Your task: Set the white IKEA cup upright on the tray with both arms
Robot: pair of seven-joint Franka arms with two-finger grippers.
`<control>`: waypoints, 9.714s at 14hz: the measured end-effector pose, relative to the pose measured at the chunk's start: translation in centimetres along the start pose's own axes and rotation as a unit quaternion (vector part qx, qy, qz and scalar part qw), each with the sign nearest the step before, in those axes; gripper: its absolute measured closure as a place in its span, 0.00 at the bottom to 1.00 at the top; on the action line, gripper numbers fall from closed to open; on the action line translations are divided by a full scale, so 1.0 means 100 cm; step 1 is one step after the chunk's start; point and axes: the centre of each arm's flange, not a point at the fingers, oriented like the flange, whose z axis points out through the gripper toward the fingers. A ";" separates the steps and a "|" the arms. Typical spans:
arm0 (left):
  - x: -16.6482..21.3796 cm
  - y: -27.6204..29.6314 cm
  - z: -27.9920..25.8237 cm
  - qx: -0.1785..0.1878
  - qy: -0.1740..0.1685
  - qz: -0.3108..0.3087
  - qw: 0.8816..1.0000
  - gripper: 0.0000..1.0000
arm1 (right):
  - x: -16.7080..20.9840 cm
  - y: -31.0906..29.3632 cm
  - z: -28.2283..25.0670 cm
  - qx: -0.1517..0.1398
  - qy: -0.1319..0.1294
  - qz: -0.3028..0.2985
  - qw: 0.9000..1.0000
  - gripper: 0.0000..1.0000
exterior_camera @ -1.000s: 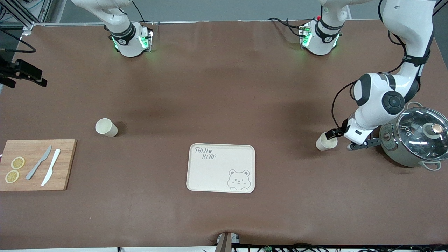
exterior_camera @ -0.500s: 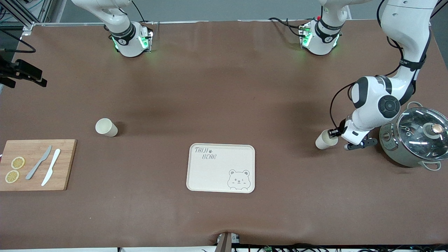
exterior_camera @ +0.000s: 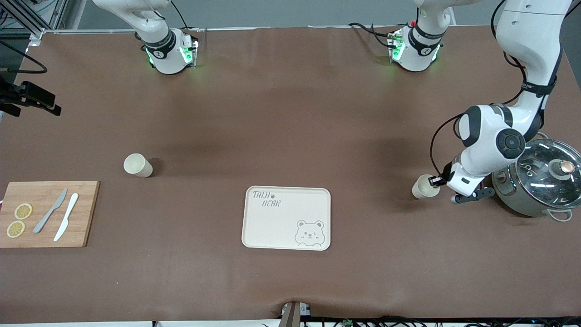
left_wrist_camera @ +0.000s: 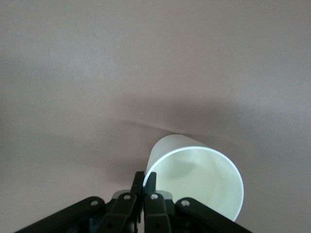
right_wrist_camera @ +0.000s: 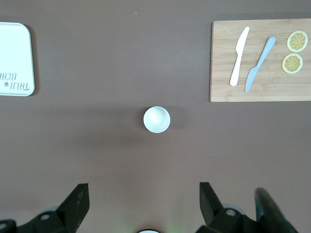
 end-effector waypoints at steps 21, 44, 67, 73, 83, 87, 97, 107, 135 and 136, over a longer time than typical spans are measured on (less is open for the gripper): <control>-0.047 0.283 -0.019 -0.031 -0.025 -0.215 0.976 0.96 | 0.002 0.003 0.001 -0.002 0.003 0.002 1.000 0.00; -0.048 0.370 0.029 -0.056 -0.016 -0.290 0.955 0.61 | 0.066 0.054 0.328 -0.007 -0.086 0.039 0.995 0.00; 0.036 0.128 -0.296 0.036 0.041 -0.192 0.980 0.00 | 0.110 -0.133 0.279 0.084 -0.058 0.161 0.982 0.97; 0.030 0.072 -0.336 0.052 0.031 -0.147 0.987 0.00 | 0.140 -0.275 0.312 0.091 -0.071 0.265 0.957 0.97; 0.021 -0.027 -0.374 0.073 -0.014 -0.036 0.997 0.00 | 0.135 -0.382 0.384 0.084 -0.053 0.303 0.948 0.97; 0.001 -0.025 -0.392 0.079 -0.028 -0.029 0.996 0.00 | 0.130 -0.394 0.402 0.080 -0.052 0.301 0.949 0.97; -0.033 0.005 -0.390 0.082 -0.007 0.022 0.996 0.00 | 0.140 -0.380 0.398 0.075 -0.041 0.308 0.948 0.73; -0.039 0.010 -0.389 0.079 0.010 0.032 0.996 0.00 | 0.163 -0.313 0.210 0.053 -0.016 0.294 0.954 0.00; -0.042 0.001 -0.408 0.075 0.025 0.033 0.996 0.00 | -0.006 -0.007 -0.015 0.004 0.021 0.005 1.000 0.00; -0.042 0.001 -0.408 0.075 0.025 0.034 0.996 0.00 | -0.006 -0.007 -0.012 0.002 0.018 -0.004 1.000 0.00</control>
